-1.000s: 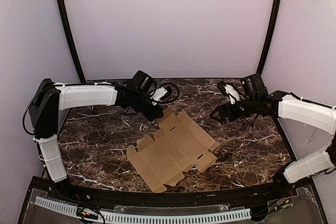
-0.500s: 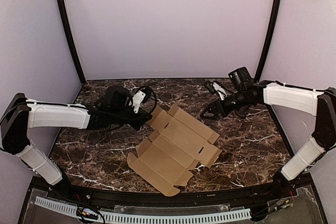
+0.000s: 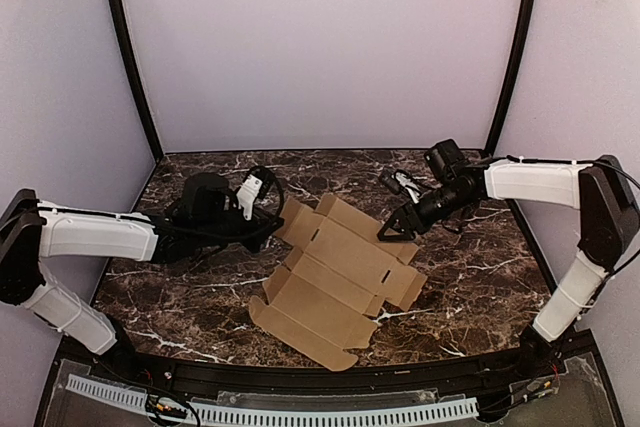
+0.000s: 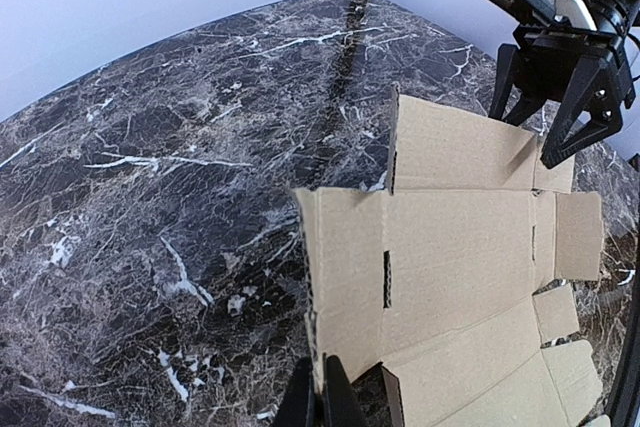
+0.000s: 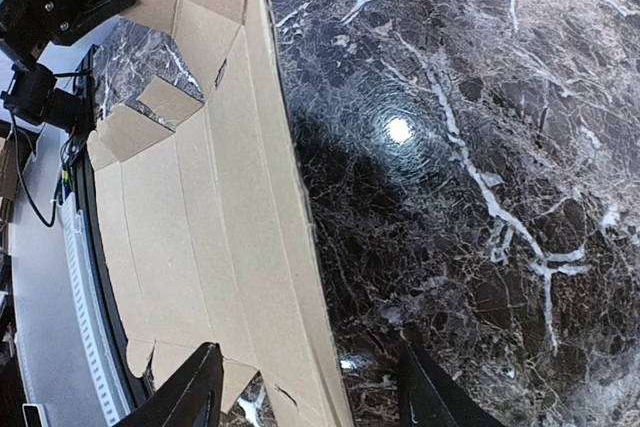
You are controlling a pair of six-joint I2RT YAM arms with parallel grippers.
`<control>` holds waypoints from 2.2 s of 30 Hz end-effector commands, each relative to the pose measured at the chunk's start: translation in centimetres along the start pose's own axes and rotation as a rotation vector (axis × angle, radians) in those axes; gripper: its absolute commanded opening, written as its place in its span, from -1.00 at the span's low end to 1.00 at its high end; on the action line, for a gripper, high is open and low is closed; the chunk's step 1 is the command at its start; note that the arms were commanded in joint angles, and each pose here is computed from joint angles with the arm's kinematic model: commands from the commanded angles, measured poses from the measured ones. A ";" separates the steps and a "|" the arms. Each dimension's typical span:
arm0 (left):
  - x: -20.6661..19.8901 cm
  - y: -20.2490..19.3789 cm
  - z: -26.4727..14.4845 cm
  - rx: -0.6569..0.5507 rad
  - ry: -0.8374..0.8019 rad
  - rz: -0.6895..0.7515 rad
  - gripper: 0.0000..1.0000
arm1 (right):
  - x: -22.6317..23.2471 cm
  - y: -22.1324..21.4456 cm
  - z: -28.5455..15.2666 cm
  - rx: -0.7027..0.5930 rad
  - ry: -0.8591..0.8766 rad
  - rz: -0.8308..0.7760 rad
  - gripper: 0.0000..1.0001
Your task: Fold the paper box
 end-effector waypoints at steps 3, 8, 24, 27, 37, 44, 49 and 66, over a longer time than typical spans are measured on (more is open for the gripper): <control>-0.4 1.3 -1.0 -0.059 -0.007 0.000 -0.99 | 0.9 -0.1 0.7 0.019 0.070 -0.011 -0.03; -0.2 1.2 -1.2 -0.060 0.006 0.008 -0.99 | 1.5 0.1 0.6 0.017 0.067 -0.041 -0.23; 0.0 0.8 -1.3 -0.043 0.021 0.018 -0.99 | 2.5 1.0 0.0 0.014 0.030 -0.090 -0.59; 0.0 0.7 -1.2 -0.040 0.020 0.016 -0.99 | 2.5 1.3 -0.2 0.013 0.016 -0.097 -0.52; 0.0 0.8 -1.3 -0.040 0.018 0.021 -0.99 | 2.9 2.1 -1.1 0.013 -0.015 -0.127 -0.57; -0.2 1.0 -1.4 -0.047 0.013 0.020 -0.99 | 3.1 1.7 -0.5 0.039 -0.005 -0.128 -0.74; -0.1 1.2 -1.6 -0.053 0.016 0.018 -0.99 | 3.3 1.4 0.1 0.060 -0.011 -0.134 -1.00; 1.0 2.1 -3.6 -0.052 0.109 -0.056 -0.31 | 4.4 2.8 -0.7 0.089 -0.228 -0.287 -1.00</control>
Point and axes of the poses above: each gripper's point midway between its finger pads, its own z axis out along the fingers, its own x axis along the line the jaws close on, y = z × x, the point moved 1 cm from there along -z, back along the fingers, and after that the axes turned 5 degrees about -z, right-handed, at the moved point
